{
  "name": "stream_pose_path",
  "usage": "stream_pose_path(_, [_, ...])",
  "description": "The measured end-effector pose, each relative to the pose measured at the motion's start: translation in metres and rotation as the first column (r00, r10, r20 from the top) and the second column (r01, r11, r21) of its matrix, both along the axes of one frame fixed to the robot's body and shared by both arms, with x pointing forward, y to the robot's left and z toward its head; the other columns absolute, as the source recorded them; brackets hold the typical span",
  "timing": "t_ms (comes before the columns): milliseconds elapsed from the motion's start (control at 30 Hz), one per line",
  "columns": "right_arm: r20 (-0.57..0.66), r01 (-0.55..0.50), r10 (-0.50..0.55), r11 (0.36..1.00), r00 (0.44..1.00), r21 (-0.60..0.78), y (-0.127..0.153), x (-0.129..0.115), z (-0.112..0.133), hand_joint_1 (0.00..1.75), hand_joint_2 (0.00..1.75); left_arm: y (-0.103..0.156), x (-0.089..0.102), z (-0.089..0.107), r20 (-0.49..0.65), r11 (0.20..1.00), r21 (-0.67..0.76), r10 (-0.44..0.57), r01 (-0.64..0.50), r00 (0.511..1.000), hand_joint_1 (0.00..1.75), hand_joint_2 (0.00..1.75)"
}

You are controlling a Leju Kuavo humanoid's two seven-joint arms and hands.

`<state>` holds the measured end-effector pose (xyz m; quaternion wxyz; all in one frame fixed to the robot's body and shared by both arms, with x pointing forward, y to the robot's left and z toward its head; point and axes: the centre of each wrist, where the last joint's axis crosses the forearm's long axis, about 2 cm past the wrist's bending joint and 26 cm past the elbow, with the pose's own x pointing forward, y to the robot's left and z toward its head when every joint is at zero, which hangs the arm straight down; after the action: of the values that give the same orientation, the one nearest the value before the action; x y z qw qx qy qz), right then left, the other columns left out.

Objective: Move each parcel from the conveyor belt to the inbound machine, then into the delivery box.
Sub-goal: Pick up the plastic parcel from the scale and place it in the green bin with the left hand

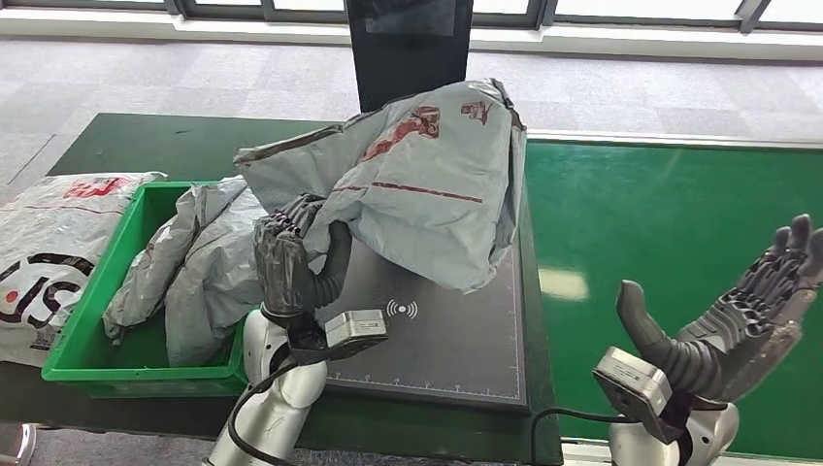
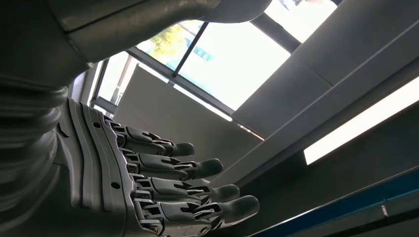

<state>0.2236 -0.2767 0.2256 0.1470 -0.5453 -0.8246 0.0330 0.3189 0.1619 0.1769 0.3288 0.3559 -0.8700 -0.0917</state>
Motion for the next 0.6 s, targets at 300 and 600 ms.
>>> stream_pose_path(300, [0.0, 0.0, 0.0, 1.0, 1.0, -0.001, 0.0, 0.0, 0.0, 0.0, 1.75, 0.014, -0.005, 0.018, 0.077, 0.999, -0.016, 0.05, -0.049, 0.996, 1.75, 1.75])
stream_pose_path(600, [-0.002, 0.003, -0.003, 1.0, 1.0, 0.002, 0.0, 0.001, 0.001, 0.0, 1.75, 0.027, -0.01, 0.026, 0.117, 0.995, -0.024, 0.095, -0.093, 0.989, 1.75, 1.75])
